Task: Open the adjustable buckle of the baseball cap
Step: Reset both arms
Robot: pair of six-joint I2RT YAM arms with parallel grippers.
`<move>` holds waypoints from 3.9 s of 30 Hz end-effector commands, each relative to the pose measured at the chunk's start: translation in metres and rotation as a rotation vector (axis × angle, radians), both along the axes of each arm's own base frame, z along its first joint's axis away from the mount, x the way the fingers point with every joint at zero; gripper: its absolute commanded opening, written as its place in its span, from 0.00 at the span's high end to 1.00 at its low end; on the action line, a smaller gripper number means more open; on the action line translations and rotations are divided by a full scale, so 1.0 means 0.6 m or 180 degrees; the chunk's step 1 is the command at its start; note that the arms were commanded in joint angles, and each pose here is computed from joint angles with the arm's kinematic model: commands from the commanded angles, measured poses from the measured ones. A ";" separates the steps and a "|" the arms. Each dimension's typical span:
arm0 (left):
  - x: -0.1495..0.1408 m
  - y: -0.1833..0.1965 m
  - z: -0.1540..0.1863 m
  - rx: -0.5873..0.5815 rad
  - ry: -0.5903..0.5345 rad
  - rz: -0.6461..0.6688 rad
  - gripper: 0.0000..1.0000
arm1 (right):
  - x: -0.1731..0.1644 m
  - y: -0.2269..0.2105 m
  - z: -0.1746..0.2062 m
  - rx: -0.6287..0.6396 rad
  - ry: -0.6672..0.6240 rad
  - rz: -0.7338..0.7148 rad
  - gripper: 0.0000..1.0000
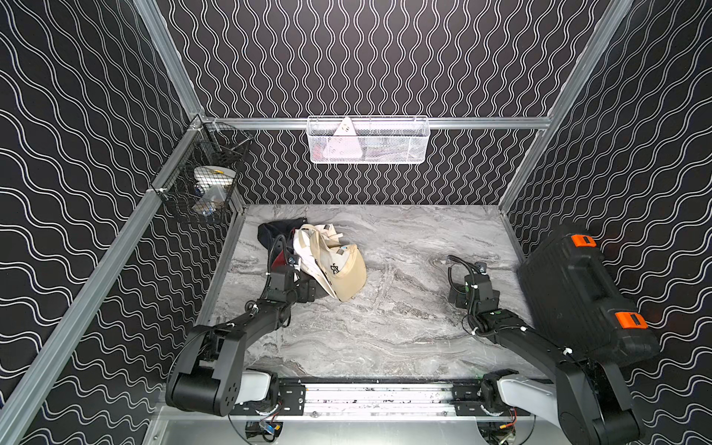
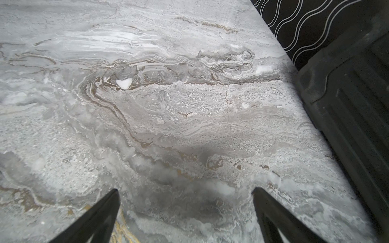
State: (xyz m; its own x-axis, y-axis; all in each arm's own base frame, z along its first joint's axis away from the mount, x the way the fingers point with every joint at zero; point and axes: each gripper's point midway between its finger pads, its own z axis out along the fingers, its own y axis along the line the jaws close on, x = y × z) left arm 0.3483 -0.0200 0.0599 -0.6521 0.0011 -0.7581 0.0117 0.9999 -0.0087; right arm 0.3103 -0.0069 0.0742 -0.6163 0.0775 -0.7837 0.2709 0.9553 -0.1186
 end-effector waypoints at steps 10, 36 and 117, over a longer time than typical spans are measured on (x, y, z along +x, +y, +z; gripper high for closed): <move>0.032 0.005 0.009 0.0045 -0.0106 -0.0020 0.01 | 0.026 -0.005 0.009 -0.0128 -0.0094 -0.0039 0.00; 0.041 0.020 0.001 0.0068 -0.0013 0.0124 0.01 | 0.074 -0.006 0.008 -0.0356 -0.0183 -0.0010 0.00; 0.096 0.018 0.038 0.0161 -0.0703 0.0046 0.01 | 0.153 -0.041 0.017 0.0082 -0.0615 -0.0053 0.00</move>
State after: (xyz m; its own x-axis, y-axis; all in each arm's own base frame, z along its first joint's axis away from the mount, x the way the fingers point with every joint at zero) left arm 0.3956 -0.0083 0.0678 -0.5308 0.0286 -0.8470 -0.0135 0.9990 0.0421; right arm 0.3933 -0.0327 0.0723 -0.5059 0.1125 -0.8552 0.3074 0.9499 -0.0569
